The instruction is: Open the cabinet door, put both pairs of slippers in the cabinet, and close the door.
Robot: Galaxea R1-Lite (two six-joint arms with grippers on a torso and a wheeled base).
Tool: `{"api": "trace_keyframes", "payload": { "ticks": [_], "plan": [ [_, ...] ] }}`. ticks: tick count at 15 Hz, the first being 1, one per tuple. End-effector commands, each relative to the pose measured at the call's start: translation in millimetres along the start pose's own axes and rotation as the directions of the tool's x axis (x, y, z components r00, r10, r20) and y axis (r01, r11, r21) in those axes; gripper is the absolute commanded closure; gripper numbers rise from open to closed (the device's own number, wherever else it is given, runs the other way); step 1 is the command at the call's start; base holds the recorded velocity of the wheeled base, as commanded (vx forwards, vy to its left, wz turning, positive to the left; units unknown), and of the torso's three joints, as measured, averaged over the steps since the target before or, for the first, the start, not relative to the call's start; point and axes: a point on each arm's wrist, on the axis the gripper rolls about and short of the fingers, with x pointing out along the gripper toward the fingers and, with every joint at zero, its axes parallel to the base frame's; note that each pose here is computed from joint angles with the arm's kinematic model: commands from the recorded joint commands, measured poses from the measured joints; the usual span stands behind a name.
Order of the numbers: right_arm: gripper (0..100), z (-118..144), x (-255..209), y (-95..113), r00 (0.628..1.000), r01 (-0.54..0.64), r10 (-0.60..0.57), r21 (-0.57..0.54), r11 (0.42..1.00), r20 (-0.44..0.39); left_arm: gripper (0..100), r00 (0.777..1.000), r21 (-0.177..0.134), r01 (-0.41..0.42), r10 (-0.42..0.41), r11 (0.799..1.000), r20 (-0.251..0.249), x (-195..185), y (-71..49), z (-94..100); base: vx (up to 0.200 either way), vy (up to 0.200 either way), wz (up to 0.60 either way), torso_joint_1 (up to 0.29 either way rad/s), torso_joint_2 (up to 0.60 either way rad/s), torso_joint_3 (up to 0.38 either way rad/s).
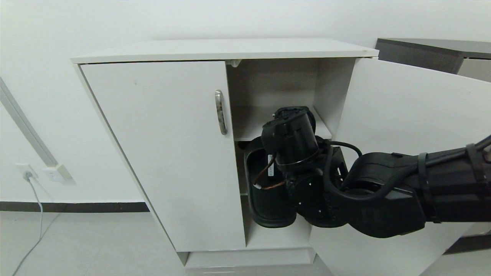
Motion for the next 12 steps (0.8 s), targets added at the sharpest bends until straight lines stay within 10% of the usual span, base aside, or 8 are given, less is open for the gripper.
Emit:
{"api": "trace_keyframes", "payload": {
  "ticks": [1, 12],
  "plan": [
    [100, 2.0, -0.8, -0.3, 1.000, -0.002, 0.002, 0.004, 1.000, 0.004, 100, 1.000, 0.000, 0.000, 0.000, 1.000, -0.001, 0.1, 0.0, 0.0, 0.200, 0.000, 0.00, 0.007, 0.01, 0.007],
    [100, -1.3, 3.9, 1.3, 1.000, 0.004, -0.004, -0.011, 1.000, 0.000, 100, 1.000, 0.000, -0.002, 0.002, 1.000, -0.001, 0.1, 0.0, 0.0, 0.145, 0.000, 0.00, 0.000, 0.00, 0.003]
  ]
}}
